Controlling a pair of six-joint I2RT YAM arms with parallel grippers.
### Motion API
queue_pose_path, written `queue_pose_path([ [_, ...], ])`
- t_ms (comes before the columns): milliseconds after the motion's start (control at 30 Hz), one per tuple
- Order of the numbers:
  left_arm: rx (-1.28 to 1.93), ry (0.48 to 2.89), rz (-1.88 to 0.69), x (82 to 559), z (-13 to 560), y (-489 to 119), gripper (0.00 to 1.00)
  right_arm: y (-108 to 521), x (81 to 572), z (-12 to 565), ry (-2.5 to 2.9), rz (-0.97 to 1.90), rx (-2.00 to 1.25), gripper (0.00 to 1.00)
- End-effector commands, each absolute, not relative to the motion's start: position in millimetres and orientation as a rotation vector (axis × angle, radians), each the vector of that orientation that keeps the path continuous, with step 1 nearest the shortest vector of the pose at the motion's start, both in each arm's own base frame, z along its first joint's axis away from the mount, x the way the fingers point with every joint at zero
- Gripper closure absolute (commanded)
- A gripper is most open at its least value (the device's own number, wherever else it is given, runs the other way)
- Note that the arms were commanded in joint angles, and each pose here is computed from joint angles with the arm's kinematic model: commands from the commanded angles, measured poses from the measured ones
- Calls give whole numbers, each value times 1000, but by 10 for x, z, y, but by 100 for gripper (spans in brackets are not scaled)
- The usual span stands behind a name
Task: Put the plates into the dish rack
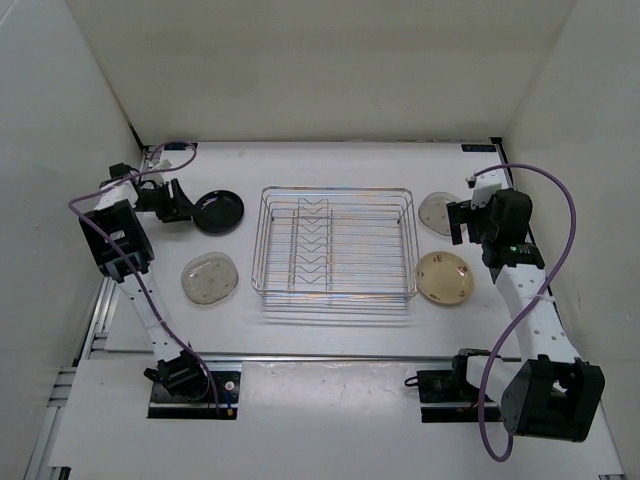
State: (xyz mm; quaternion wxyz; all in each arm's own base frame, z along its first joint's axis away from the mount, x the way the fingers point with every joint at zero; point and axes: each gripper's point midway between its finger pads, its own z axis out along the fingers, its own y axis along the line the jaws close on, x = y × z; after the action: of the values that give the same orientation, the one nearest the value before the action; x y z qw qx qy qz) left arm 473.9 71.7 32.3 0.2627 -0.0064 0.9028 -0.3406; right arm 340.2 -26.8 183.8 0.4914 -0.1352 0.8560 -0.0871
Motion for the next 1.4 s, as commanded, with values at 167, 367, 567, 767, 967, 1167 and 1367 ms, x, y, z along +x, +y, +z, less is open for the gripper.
queue_pose_path([
  [167, -45, 2432, -990, 4772, 336, 714, 37, -231, 3394, 1928, 2045, -188, -328, 0],
  [367, -66, 2454, -1014, 4780, 268, 718, 37, -231, 3394, 1928, 2045, -188, -328, 0],
  [567, -76, 2483, -1030, 4754, 177, 672, 41, -231, 3386, 1957, 2036, -189, -326, 0],
  [767, -83, 2520, -1051, 4732, 119, 631, 45, -262, 3384, 1957, 2038, -195, -317, 0],
  [967, -72, 2545, -1040, 4694, 66, 645, 53, -262, 3376, 1987, 2029, -197, -316, 0],
  [1167, -80, 2566, -1024, 4670, 43, 662, 57, -262, 3377, 1963, 2029, -197, -316, 0],
  [1367, -68, 2602, -961, 4644, 21, 679, 70, -276, 3368, 1993, 2020, -195, -311, 0],
])
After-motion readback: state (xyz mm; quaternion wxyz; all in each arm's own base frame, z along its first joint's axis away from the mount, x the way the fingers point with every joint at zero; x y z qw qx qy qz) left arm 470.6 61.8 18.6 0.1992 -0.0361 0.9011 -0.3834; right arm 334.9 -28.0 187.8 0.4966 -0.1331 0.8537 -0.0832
